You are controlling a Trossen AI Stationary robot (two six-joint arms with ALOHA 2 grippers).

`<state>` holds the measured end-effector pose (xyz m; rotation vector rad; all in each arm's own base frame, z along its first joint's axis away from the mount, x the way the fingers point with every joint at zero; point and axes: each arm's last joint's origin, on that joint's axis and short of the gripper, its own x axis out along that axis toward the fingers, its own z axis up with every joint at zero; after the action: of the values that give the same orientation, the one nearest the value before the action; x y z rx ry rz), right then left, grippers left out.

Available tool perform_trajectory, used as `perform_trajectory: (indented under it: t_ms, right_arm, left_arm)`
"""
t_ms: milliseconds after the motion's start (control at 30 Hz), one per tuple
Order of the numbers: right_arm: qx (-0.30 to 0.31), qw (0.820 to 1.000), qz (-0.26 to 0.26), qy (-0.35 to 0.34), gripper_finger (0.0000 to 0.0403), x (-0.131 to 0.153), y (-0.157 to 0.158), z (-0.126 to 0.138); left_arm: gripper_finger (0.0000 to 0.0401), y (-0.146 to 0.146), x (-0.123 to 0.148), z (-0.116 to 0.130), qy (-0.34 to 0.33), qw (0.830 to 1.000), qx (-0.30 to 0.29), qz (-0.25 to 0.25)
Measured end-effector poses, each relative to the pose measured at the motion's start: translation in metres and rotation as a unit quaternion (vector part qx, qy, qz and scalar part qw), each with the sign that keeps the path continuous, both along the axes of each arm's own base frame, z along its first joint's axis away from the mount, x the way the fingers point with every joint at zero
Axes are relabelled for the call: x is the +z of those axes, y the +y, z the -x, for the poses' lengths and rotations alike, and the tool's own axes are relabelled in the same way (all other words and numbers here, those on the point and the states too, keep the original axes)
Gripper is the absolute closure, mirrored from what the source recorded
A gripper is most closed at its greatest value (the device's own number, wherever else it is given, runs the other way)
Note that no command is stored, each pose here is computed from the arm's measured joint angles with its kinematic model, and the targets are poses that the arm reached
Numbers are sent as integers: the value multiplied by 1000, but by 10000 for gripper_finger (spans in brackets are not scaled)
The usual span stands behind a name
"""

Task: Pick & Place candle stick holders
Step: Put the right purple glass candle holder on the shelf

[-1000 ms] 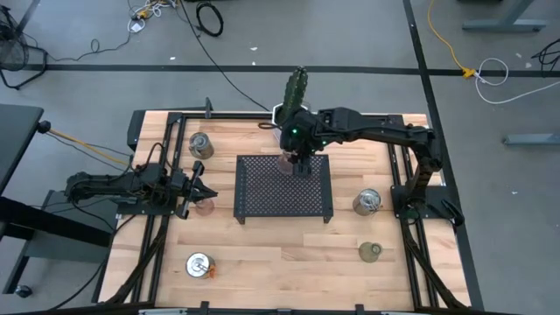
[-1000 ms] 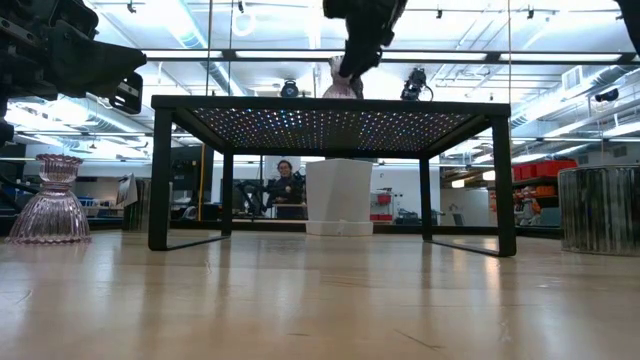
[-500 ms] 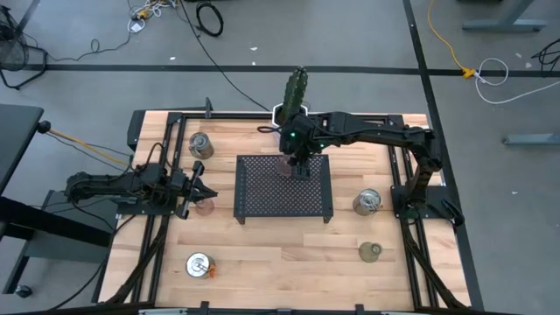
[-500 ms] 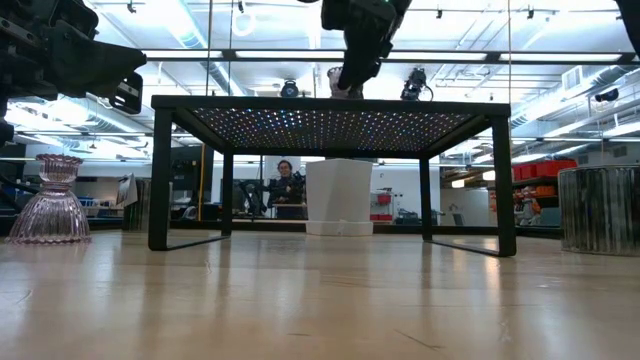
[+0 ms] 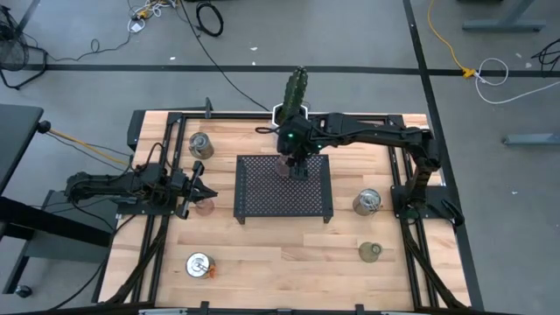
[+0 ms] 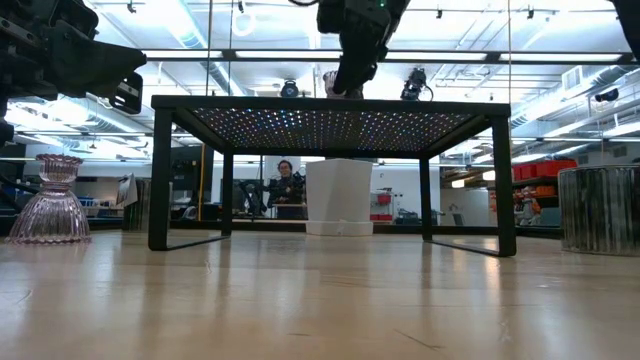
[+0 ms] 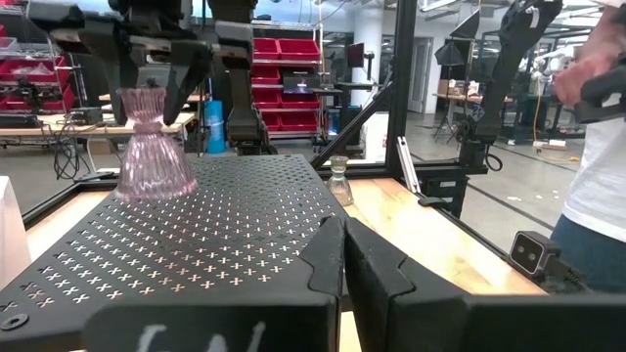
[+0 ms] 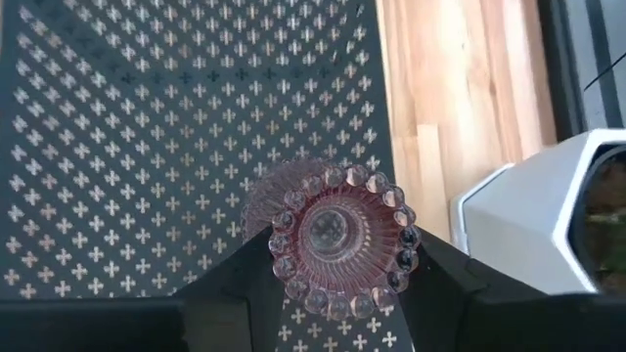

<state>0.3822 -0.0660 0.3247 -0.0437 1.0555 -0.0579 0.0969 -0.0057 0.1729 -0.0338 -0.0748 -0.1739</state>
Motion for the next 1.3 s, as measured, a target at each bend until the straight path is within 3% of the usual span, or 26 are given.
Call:
perform_trajectory:
  t_ms: [1300]
  right_arm:
    - [-3,1000,13,0,236,-3,-1,-3]
  left_arm:
    - [383,0,0,0,0,1000,0,0]
